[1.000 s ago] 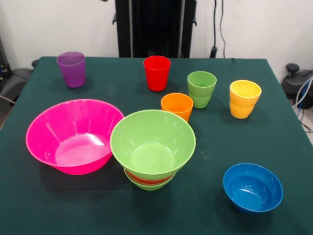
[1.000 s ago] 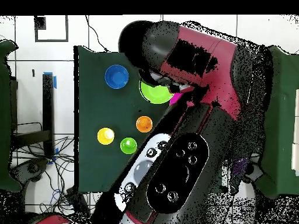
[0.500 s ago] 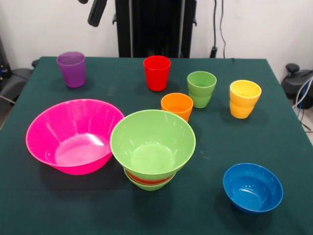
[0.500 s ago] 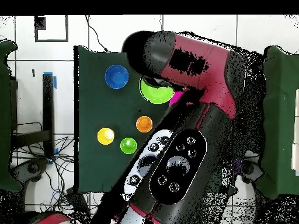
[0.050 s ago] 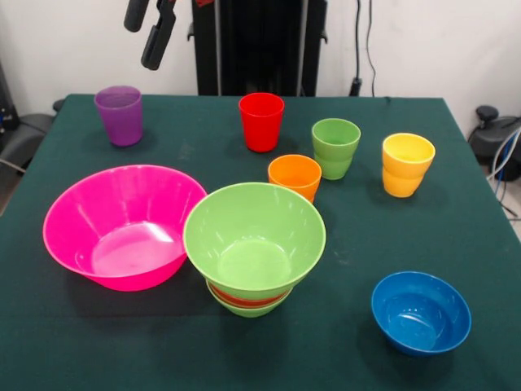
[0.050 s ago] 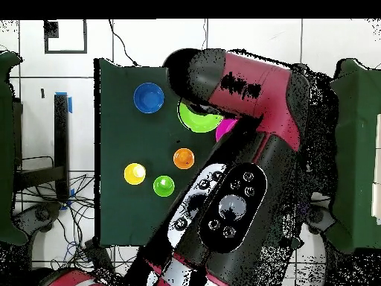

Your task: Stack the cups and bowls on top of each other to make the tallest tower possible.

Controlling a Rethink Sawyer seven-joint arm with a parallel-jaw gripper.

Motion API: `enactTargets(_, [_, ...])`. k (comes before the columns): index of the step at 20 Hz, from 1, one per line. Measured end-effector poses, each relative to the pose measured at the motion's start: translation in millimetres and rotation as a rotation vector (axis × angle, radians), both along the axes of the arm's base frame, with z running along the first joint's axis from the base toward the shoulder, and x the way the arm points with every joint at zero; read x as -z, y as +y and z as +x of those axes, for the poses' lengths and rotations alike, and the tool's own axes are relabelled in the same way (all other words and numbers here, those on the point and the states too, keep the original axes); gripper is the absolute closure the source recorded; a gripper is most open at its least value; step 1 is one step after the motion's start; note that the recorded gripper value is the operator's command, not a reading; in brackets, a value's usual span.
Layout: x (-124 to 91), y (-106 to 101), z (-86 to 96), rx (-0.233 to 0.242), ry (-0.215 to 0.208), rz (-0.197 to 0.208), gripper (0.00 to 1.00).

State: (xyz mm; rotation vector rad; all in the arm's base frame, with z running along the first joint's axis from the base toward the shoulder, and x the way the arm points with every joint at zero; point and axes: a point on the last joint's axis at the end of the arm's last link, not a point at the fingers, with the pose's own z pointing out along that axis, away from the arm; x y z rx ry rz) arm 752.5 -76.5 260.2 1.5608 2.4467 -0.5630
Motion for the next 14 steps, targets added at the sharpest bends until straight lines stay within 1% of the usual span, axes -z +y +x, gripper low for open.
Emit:
enactTargets(7, [9,-6,-9.2,-0.007,0.031,-0.024,0.00])
enactTargets(10, [11,-6,-9.4,-0.014,0.030,-0.028,0.00])
enactTargets(14, [14,-4,-7.0,-0.028,0.019,-0.031,0.00])
